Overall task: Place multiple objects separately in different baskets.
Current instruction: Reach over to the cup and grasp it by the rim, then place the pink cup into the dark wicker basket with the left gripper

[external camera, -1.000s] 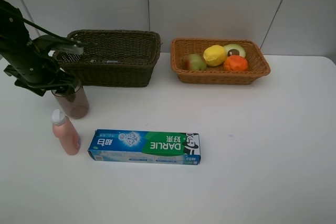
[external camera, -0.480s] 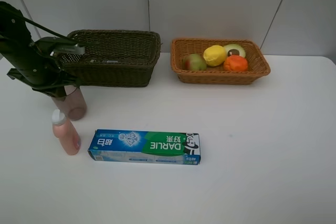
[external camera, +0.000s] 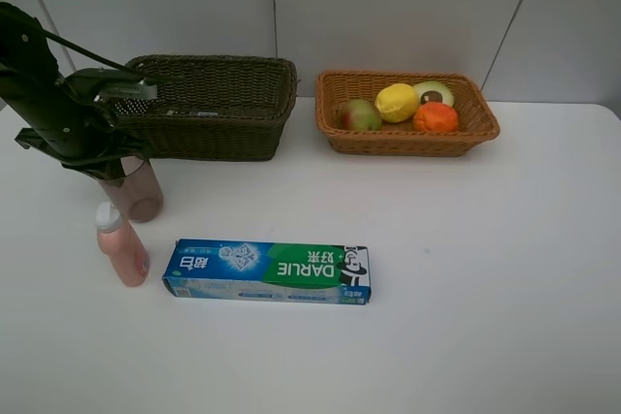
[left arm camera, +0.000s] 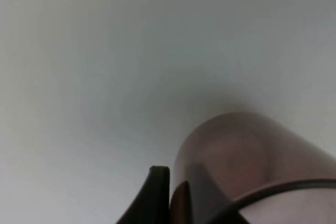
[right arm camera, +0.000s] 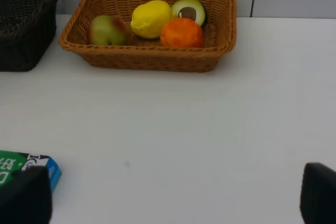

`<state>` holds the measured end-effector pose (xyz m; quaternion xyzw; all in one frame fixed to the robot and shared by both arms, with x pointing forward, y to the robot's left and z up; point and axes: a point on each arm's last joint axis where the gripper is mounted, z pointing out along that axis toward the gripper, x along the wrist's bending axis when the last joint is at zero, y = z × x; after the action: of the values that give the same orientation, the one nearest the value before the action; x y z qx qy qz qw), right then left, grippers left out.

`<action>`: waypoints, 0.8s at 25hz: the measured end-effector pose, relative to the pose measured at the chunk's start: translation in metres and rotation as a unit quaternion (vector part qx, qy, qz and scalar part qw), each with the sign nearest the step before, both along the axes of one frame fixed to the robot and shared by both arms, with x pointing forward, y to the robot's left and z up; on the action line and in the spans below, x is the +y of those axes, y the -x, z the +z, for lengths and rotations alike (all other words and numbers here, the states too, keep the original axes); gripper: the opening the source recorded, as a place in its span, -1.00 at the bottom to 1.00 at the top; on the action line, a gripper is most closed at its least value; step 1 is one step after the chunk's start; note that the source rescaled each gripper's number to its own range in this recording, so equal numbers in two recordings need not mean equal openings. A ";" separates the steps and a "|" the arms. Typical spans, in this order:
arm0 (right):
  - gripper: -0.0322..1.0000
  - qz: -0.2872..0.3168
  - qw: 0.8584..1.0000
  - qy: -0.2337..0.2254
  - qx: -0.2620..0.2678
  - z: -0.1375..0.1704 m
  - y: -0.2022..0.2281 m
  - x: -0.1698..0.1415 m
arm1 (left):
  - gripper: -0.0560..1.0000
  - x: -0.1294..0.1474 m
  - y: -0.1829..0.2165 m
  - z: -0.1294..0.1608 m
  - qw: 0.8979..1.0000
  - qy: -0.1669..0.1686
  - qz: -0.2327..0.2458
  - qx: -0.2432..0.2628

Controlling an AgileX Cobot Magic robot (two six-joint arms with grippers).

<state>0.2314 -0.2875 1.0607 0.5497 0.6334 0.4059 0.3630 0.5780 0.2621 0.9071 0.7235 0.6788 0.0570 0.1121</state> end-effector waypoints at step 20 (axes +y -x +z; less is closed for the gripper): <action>1.00 0.000 1.000 0.000 0.000 0.000 0.000 0.000 | -0.73 0.001 0.026 0.074 1.000 0.009 -0.008 -0.027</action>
<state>0.2314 -0.2875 1.0607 0.5497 0.6334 0.4059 0.3630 0.5518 0.2632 0.9808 0.7263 0.6698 0.0695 0.1376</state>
